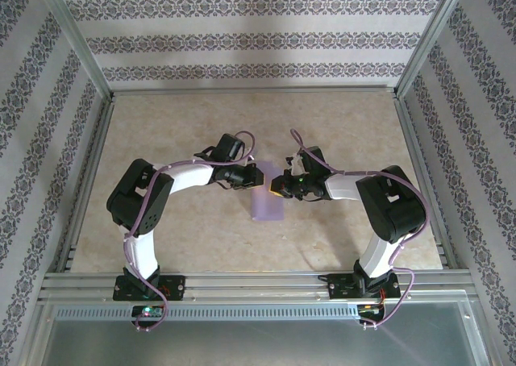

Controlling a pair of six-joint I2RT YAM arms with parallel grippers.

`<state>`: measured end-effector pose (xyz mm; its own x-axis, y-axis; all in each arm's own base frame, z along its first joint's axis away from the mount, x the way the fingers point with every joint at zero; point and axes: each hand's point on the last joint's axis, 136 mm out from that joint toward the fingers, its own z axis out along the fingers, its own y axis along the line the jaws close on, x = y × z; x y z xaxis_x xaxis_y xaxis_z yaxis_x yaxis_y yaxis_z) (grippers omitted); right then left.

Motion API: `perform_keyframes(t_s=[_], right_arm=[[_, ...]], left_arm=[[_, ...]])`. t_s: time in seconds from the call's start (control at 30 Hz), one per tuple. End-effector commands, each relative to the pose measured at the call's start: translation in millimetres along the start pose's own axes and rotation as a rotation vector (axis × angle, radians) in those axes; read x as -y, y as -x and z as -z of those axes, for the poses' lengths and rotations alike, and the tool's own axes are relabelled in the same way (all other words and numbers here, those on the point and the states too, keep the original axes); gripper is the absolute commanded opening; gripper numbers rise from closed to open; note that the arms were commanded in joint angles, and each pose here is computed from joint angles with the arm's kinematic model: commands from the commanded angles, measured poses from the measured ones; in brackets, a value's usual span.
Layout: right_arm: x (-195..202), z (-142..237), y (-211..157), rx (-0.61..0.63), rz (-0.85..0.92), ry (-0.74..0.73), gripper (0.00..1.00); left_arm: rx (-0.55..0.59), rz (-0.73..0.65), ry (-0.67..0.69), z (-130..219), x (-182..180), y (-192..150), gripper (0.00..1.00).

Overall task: Fold a paper plane with a square sheet of paper (fold left side to right side)
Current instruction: First fold in half a square sheet of paper at the center of the table.

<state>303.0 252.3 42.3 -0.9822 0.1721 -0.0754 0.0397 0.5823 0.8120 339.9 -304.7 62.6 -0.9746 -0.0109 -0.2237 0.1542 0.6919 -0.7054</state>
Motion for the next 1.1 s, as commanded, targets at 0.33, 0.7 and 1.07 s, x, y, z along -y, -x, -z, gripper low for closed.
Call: perform_keyframes(t_s=[0.33,0.7,1.07], right_arm=[[18.6,10.6,10.3,0.053,0.046,-0.151,0.05],[20.0,11.4,10.5,0.056,0.054,-0.161,0.06],[21.0,10.9,10.1,0.053,0.051,-0.163,0.08]], left_arm=[[0.155,0.008,0.124,35.0,-4.2,-6.0,0.53],[0.078,0.021,0.186,1.0,-13.2,-14.8,0.58],[0.018,0.019,0.247,-18.6,-24.6,-23.2,0.52]])
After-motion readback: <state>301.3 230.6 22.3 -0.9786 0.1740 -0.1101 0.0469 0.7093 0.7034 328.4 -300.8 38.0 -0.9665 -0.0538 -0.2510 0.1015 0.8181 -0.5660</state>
